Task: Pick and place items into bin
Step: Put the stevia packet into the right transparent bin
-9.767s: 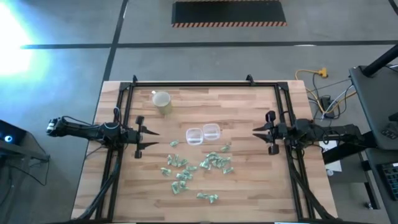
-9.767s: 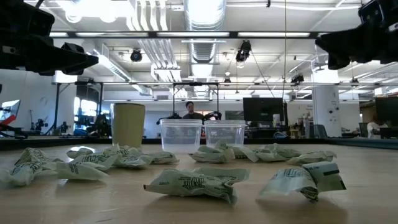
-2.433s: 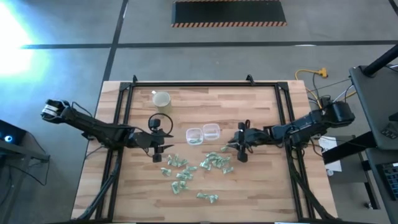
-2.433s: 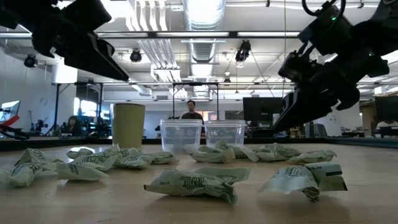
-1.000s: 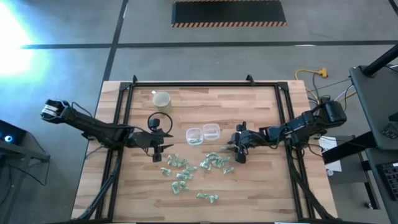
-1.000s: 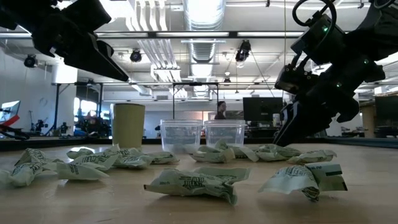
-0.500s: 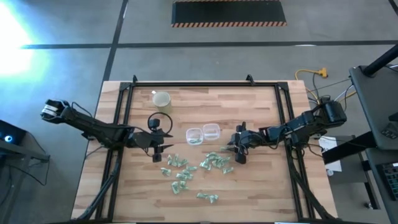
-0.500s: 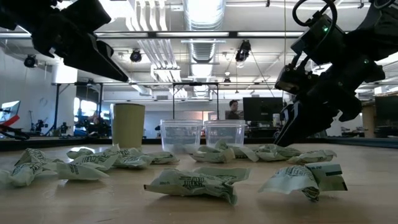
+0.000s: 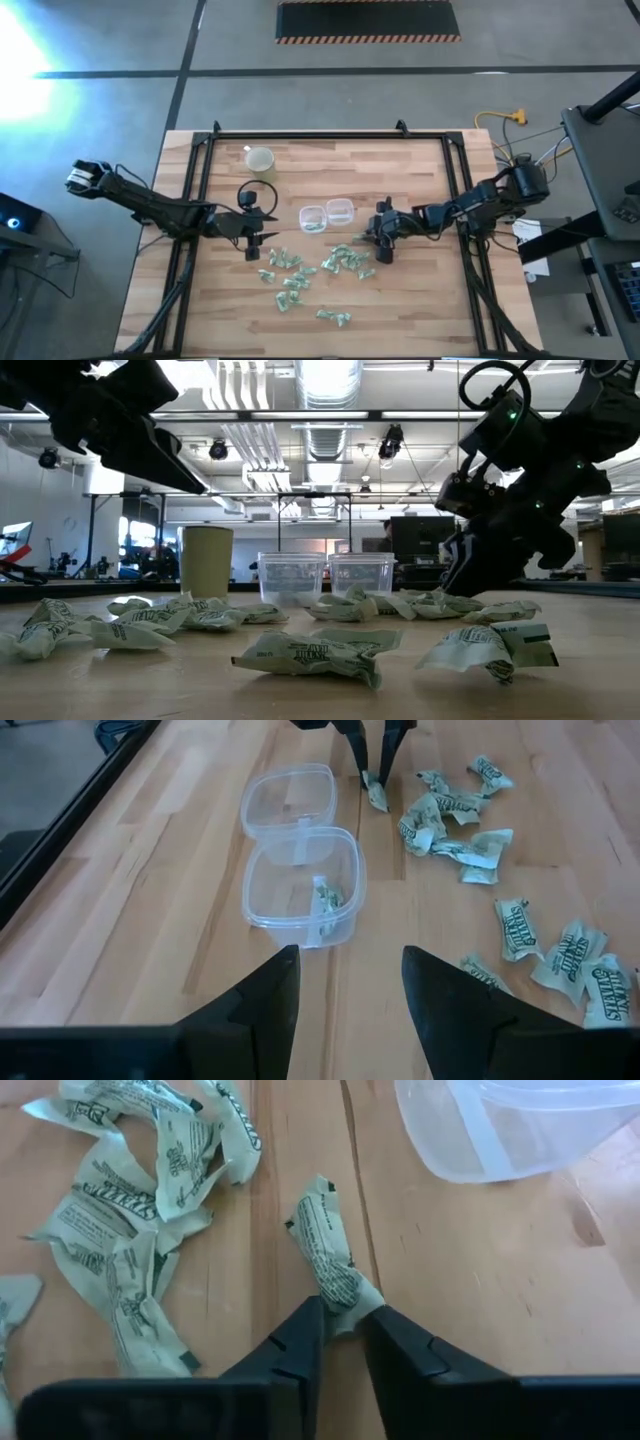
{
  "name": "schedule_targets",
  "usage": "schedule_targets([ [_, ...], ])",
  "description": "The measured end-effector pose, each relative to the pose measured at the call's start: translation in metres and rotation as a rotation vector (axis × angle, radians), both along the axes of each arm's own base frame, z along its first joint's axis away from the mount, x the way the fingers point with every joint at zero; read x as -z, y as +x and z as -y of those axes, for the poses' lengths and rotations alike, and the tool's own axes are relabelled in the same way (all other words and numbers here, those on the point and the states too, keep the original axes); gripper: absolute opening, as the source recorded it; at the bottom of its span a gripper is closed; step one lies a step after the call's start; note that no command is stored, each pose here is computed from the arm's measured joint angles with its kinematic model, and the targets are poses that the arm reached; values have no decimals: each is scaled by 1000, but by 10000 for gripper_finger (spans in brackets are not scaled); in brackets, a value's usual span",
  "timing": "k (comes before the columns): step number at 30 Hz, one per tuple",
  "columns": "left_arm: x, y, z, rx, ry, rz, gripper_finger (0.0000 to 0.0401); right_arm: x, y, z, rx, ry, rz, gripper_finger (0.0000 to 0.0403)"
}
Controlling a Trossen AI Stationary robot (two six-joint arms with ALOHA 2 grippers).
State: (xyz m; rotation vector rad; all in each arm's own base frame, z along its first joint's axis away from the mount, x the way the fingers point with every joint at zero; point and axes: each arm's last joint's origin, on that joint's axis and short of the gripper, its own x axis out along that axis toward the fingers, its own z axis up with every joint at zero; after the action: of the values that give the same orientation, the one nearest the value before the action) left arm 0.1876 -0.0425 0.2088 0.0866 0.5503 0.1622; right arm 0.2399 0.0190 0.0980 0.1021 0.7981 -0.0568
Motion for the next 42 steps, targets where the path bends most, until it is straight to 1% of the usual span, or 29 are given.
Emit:
schedule_targets([
  [4,0,0,0,0,0,0,162,-4,-2,-1,-24,-5,5,15],
  [12,0,0,0,0,0,0,162,-10,-3,-2,-34,-16,31,8],
  [16,0,0,0,0,1,-1,162,-17,-5,-1,-25,-38,48,8],
  [18,1,0,0,0,1,-1,162,-22,-8,1,21,-65,18,8],
  [22,1,0,0,0,1,-2,162,-37,-16,6,166,-128,-37,8],
  [24,0,0,0,1,1,0,162,-45,-17,8,223,-167,0,8],
  [26,1,0,0,0,2,-1,162,-54,-15,9,249,-203,59,8],
  [29,1,0,0,0,1,-1,162,-67,-8,9,239,-241,139,8],
  [32,1,0,0,0,2,-1,162,-75,2,8,209,-272,182,8],
  [37,1,0,0,0,2,-2,162,-75,29,5,156,-332,147,8],
  [42,1,0,0,0,3,-4,162,-69,57,5,95,-400,50,8],
])
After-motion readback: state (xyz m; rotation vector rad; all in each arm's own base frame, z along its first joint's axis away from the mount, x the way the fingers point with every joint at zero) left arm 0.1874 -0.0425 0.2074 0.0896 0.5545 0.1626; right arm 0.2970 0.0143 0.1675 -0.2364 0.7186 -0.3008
